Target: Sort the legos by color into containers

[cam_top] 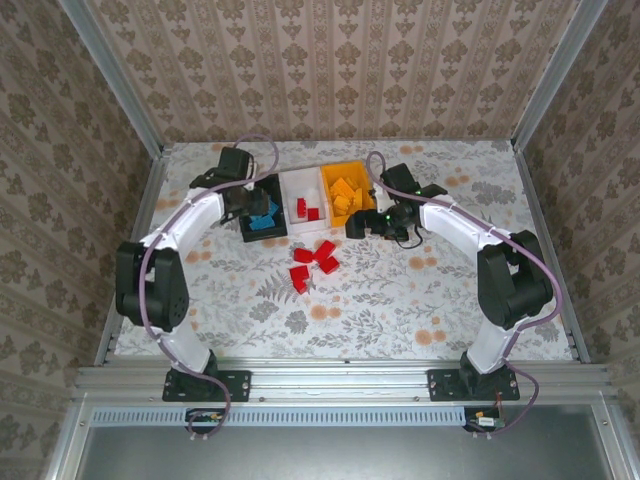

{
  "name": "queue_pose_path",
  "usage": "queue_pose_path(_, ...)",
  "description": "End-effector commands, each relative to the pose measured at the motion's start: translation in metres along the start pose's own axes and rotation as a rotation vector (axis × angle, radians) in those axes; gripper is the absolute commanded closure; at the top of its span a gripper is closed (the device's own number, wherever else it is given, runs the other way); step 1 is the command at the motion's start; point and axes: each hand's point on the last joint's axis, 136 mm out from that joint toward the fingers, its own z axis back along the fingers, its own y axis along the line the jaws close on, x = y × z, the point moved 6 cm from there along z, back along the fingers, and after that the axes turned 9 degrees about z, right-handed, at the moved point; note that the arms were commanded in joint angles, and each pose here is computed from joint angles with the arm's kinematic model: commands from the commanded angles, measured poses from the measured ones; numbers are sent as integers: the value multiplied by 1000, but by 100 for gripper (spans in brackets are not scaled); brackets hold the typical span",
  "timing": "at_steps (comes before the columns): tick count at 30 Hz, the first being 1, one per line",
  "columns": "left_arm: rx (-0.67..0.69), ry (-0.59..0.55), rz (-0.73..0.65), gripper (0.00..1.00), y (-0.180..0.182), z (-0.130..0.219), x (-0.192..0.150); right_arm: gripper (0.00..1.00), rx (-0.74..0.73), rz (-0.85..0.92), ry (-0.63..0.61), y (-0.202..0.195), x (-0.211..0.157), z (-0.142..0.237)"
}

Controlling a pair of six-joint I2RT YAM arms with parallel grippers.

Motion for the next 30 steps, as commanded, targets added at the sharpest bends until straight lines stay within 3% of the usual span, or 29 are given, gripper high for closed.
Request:
queue_pose_path(1,11,-15,-16,63,1,-6,12,0,8,-25,12,-3,2,-2)
queue_pose_path(18,42,89,18,60,13,-50,5,0,6,-37,25,-7,2,-7)
queue_pose_path(30,23,77,36,41,11,-42,5,0,8,-36,13,-6,3,-1)
